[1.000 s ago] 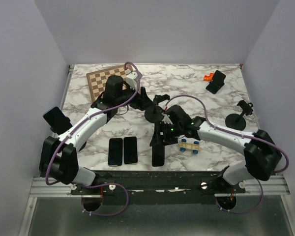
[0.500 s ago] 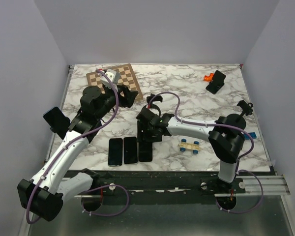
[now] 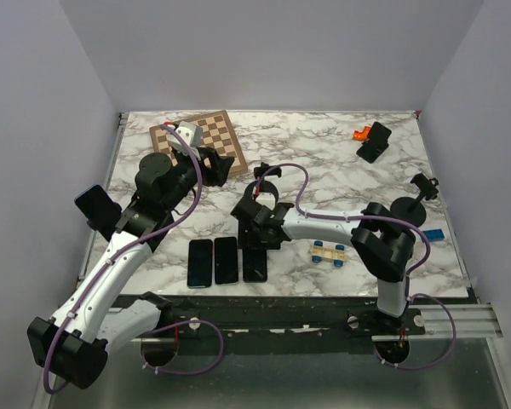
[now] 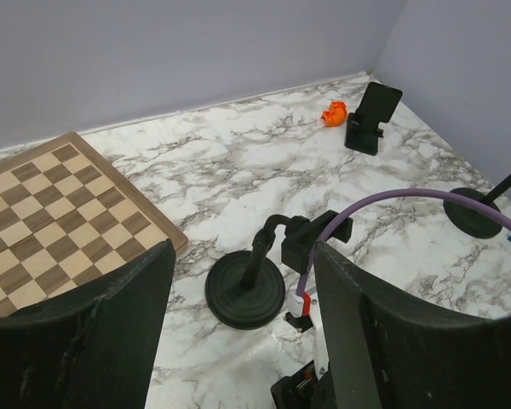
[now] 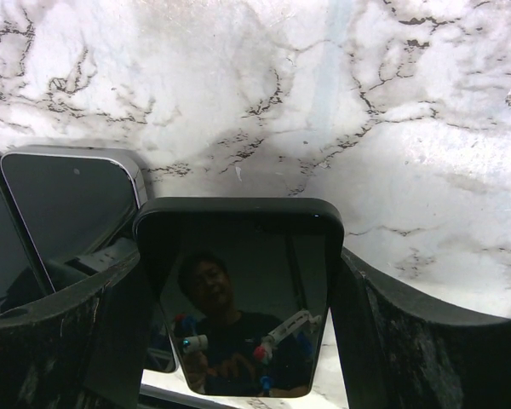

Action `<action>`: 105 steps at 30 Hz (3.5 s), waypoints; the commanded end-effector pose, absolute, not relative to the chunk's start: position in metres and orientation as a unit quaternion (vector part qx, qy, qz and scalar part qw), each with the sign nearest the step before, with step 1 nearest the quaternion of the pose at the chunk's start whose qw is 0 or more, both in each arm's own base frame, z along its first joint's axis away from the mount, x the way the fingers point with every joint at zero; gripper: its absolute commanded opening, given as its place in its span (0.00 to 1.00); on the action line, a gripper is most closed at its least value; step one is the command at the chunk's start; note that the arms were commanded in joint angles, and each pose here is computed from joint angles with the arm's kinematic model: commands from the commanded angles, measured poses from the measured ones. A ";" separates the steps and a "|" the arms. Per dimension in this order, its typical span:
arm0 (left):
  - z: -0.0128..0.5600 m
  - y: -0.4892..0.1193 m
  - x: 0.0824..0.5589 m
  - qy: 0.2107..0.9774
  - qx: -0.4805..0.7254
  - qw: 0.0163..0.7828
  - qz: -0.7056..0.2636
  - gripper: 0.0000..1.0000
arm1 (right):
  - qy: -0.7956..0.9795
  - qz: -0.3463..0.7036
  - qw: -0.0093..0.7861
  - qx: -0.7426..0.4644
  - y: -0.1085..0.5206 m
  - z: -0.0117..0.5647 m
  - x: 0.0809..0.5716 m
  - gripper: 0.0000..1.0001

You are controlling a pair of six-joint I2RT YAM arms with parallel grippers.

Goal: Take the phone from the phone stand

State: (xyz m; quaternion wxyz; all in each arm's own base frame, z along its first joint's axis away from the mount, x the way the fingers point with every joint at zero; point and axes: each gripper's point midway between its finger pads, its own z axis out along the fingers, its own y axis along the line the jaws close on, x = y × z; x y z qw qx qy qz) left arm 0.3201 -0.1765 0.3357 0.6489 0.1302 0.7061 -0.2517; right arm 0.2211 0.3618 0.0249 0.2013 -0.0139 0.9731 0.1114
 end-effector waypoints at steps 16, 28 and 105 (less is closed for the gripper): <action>0.336 -0.171 0.323 0.703 0.123 0.658 -0.241 0.74 | 0.976 0.083 0.199 -0.003 0.353 -0.010 0.211 0.66; 0.334 -0.172 0.323 0.704 0.124 0.656 -0.243 0.74 | 0.968 0.108 0.224 -0.030 0.356 0.005 0.211 1.00; 0.351 -0.153 0.312 0.683 0.094 0.688 -0.226 0.74 | 0.696 0.610 0.311 0.216 0.345 0.254 0.571 0.18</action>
